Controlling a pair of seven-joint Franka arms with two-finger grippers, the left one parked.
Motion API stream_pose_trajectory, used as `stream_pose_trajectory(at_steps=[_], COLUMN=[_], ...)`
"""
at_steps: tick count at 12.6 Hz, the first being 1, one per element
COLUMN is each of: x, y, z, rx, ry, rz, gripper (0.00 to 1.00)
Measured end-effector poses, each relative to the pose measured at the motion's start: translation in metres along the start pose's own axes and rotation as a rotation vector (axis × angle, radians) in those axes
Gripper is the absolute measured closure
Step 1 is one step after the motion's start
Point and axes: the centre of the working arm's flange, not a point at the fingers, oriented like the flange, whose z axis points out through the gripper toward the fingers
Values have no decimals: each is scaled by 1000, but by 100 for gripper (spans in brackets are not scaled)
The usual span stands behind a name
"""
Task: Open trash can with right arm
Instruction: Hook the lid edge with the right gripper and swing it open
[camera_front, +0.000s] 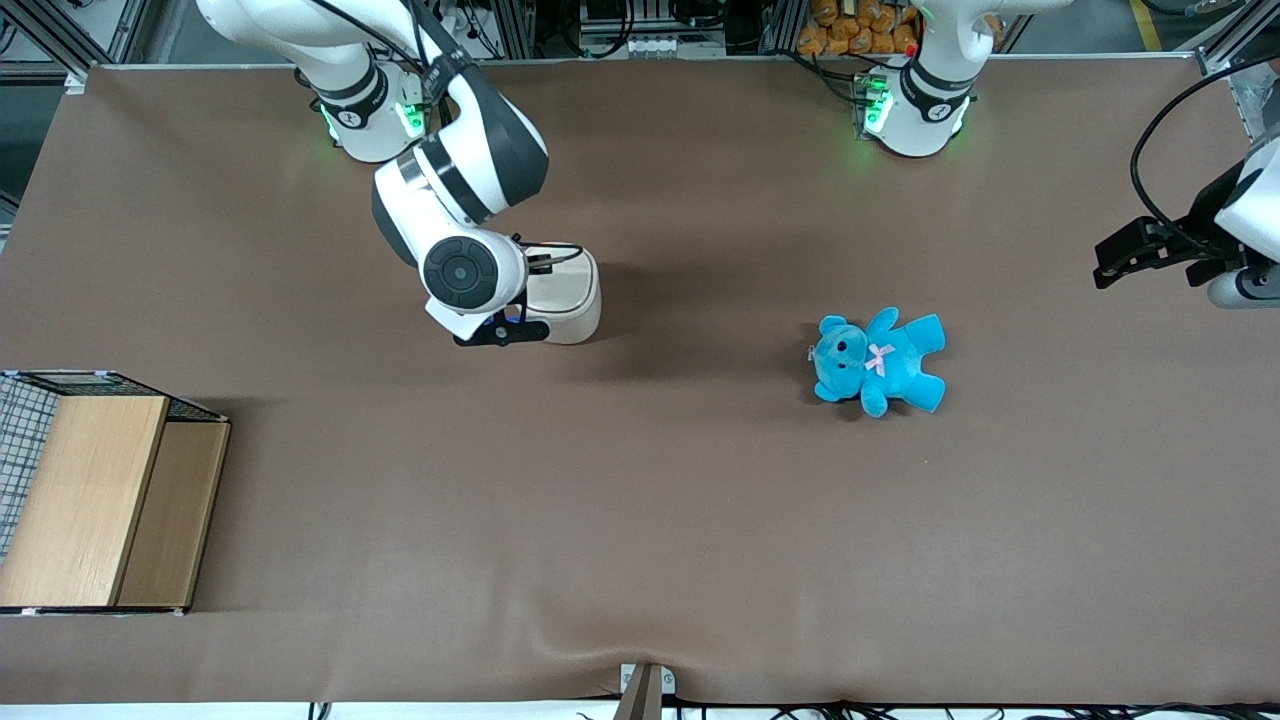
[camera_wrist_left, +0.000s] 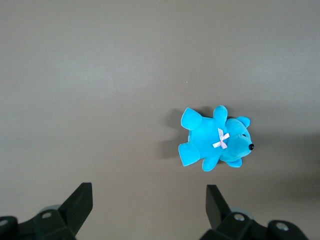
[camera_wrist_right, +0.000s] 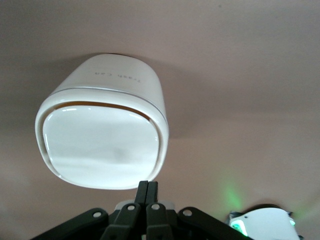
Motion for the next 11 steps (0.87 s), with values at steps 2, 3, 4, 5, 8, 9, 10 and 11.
stream_pose_trajectory(at_steps=[2,3,4,5,8,9,10,11], x=[3,3,2,2,2,2,2,3], y=[-3,-6,-8,-11,-17,-17,-17,-17], z=[11,13,16,20,44,47,46,47], rx=[15,18,22,23,35,36,37,39], ry=[-7,-9,-10,-10,-4,-4,-4,-3], rz=[4,4,7,11,15,16,17,19], gripper=[99,99,99,99,99,99,99,99])
